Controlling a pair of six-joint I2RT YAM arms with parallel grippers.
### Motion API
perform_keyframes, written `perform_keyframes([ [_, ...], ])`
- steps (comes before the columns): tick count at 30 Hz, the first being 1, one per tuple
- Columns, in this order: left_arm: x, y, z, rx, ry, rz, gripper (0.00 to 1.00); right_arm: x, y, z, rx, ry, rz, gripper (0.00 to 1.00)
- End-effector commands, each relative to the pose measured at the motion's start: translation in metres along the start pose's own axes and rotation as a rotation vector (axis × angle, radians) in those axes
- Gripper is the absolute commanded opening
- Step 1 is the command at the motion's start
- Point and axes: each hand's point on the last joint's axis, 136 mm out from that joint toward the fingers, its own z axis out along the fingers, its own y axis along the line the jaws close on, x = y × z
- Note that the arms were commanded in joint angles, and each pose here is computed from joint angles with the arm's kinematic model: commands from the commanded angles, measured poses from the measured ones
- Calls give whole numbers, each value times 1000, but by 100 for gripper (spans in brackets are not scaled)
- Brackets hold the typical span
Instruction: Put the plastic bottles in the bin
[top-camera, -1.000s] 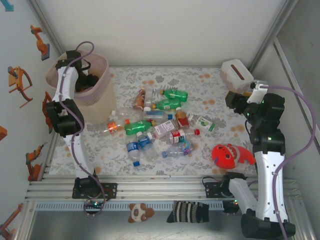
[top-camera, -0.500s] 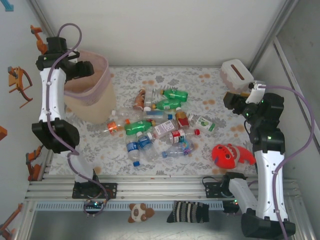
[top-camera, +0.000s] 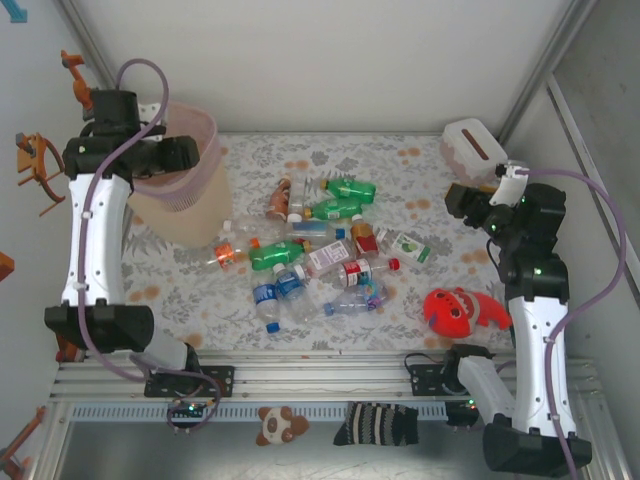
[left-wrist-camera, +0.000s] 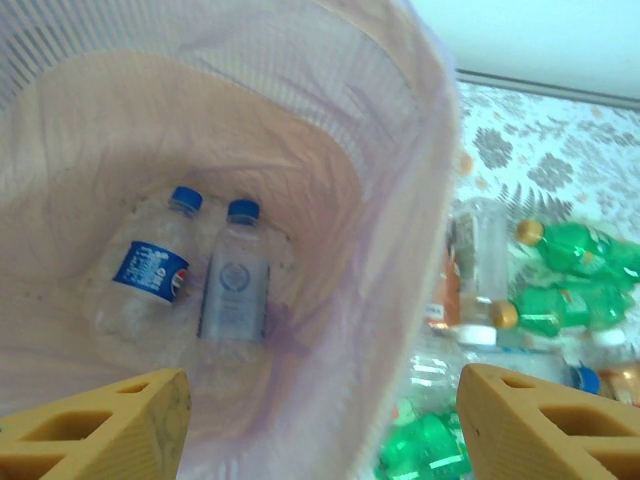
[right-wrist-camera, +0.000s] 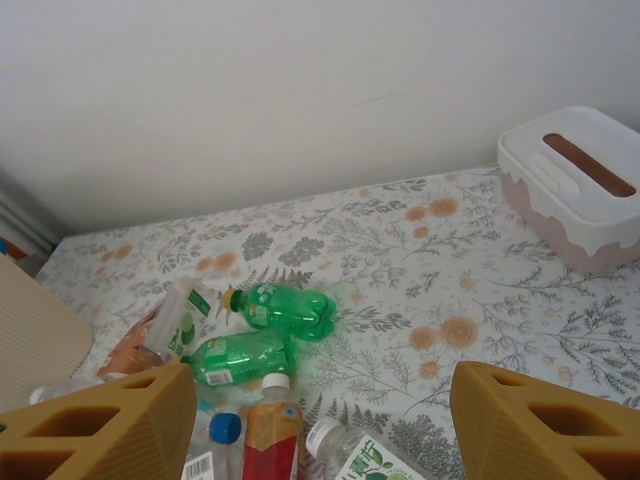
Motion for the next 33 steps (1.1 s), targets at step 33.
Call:
perform_keyframes([
  [33, 230, -44, 72, 38, 431, 855, 68, 16, -2, 17, -32, 64, 6, 67],
])
